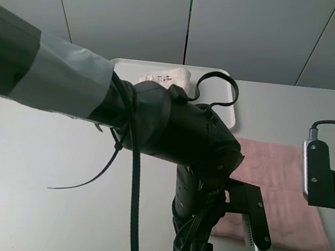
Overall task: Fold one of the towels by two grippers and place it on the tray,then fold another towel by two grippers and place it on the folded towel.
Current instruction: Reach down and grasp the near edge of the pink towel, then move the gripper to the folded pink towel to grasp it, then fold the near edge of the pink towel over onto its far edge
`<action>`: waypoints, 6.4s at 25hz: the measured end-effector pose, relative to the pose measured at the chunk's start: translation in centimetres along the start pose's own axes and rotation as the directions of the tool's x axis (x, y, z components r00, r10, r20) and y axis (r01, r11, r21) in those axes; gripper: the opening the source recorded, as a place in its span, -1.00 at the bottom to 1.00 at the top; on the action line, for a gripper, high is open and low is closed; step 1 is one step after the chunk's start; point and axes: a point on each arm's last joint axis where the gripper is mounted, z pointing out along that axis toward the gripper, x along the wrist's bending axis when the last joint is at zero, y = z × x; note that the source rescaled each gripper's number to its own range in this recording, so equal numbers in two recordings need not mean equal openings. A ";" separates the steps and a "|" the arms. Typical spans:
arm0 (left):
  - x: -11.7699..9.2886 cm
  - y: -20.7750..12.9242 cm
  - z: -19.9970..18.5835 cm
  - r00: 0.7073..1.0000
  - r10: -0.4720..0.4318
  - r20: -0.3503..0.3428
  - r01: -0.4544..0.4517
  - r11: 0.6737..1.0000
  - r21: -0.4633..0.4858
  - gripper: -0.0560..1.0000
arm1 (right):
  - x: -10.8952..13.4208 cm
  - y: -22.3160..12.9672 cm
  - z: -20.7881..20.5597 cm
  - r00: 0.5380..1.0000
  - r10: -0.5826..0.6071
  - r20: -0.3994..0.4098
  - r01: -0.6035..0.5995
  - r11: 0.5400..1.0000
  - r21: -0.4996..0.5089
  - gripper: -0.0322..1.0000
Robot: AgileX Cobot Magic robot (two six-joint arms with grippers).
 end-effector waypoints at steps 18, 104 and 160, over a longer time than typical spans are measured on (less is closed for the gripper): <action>0.0 0.0 0.0 1.000 0.000 -0.004 0.000 1.000 0.000 1.00 | 0.8 0.6 3.6 0.988 -0.112 -0.105 0.114 0.993 0.009 1.00; 0.4 0.0 0.0 0.998 0.041 -0.044 -0.041 0.999 0.001 1.00 | 1.2 0.2 6.7 0.984 -0.153 -0.090 0.146 0.986 -0.077 -0.91; 1.5 0.2 0.2 0.985 -0.079 -0.152 0.078 0.997 -0.010 -0.87 | 0.8 0.7 5.3 0.999 0.046 -0.006 -0.047 0.985 -0.163 -0.92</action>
